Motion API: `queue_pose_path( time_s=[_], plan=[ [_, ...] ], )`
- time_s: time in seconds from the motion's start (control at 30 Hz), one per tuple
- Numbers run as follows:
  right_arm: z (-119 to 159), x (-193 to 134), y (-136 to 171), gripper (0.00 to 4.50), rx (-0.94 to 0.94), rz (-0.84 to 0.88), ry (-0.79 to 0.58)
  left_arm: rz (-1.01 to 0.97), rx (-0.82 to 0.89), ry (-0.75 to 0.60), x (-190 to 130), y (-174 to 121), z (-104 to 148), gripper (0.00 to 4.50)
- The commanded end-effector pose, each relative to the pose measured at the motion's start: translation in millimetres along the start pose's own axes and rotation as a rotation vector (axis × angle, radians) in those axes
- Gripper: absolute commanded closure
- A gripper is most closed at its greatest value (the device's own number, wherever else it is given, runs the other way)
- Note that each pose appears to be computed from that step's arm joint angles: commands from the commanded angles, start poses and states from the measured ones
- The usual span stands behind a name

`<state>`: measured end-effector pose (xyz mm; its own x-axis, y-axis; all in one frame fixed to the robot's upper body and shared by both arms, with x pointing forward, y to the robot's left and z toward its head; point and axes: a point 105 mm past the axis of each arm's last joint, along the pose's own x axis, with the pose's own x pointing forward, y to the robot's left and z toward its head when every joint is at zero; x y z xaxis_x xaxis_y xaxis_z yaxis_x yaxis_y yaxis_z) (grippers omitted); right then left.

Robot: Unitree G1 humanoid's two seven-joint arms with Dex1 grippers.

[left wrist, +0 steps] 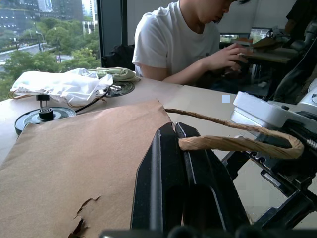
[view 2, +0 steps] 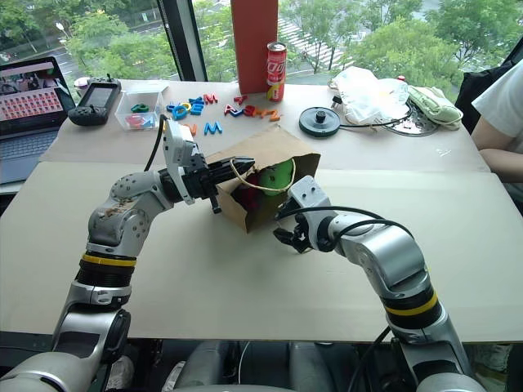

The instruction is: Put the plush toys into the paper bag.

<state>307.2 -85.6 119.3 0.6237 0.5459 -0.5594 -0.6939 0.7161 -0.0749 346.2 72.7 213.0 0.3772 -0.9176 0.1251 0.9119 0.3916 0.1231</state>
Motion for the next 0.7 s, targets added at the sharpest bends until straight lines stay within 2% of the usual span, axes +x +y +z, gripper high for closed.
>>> queue_pose_path(
  time_s=[0.03,0.23,0.37,0.57,0.7],
  plan=[
    [1.0,4.5,-0.8,0.82,0.003,-0.029,-0.027,-0.006,0.055,-0.023,-0.8,-0.4,14.6,4.50],
    [-9.2,14.0,-3.1,0.82,0.027,-0.043,-0.014,-0.006,0.059,-0.017,-1.5,-0.4,14.7,4.50],
    [-3.9,13.5,1.2,1.83,0.045,-0.019,-0.054,-0.006,0.059,-0.017,-1.8,0.0,15.2,4.50],
    [5.7,11.1,-1.0,3.90,0.046,-0.024,-0.090,-0.007,0.060,-0.015,-1.1,0.1,14.8,4.50],
    [11.8,10.0,-7.4,3.90,0.039,-0.049,-0.112,-0.009,0.063,-0.014,-0.9,-0.1,14.2,4.50]
  ],
)
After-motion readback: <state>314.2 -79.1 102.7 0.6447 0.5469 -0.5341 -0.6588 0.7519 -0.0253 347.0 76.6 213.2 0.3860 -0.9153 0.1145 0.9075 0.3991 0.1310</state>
